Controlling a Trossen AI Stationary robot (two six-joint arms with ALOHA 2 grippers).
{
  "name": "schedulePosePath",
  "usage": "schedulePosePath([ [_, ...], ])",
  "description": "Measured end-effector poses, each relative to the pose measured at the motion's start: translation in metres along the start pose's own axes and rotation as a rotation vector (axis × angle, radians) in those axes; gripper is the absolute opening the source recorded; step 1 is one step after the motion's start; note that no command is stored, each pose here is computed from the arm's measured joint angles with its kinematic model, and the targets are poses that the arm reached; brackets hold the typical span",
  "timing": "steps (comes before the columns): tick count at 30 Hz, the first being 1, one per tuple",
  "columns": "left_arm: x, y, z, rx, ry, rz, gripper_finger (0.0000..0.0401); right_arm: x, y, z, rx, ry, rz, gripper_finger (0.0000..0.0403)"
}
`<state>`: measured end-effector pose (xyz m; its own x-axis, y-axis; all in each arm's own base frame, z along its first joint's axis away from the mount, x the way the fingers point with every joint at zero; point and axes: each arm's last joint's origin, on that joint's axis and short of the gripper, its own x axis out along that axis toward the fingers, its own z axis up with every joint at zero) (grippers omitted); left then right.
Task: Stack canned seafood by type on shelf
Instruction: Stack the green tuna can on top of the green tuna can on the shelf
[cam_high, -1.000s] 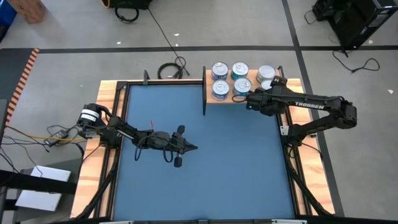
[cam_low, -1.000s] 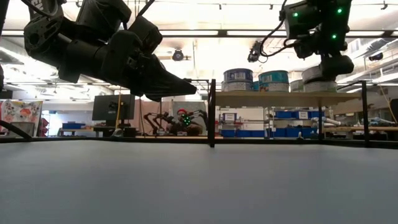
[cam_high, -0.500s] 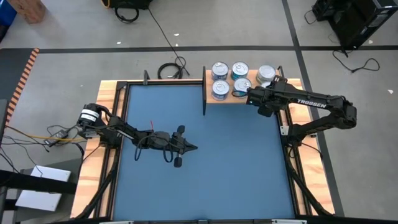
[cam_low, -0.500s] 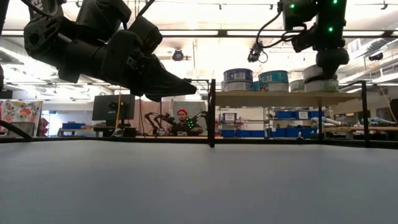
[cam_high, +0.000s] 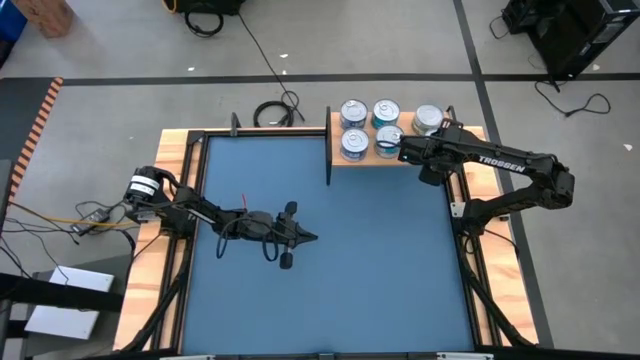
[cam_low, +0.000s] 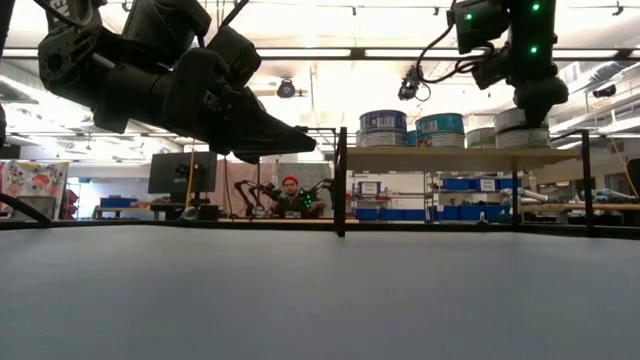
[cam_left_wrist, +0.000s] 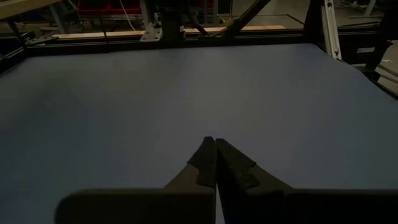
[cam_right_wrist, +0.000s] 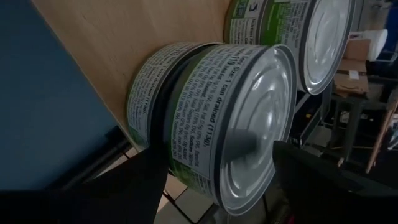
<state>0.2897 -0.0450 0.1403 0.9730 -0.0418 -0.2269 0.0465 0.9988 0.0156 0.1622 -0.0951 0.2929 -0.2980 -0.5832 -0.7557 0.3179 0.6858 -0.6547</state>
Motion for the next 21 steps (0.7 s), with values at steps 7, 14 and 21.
schedulePosePath([
  [7,0.000,0.000,0.000,0.000,0.000,0.000,0.0005,-0.003,-0.003,0.001,-0.047,-0.007,0.023,0.0296],
  [14,0.000,0.000,0.000,0.000,0.000,0.000,0.0005,-0.009,-0.014,0.003,-0.018,-0.035,0.070,0.0293],
  [21,0.000,0.000,0.000,0.000,0.001,0.000,0.0005,-0.007,-0.016,0.004,0.004,-0.030,0.158,0.0291],
])
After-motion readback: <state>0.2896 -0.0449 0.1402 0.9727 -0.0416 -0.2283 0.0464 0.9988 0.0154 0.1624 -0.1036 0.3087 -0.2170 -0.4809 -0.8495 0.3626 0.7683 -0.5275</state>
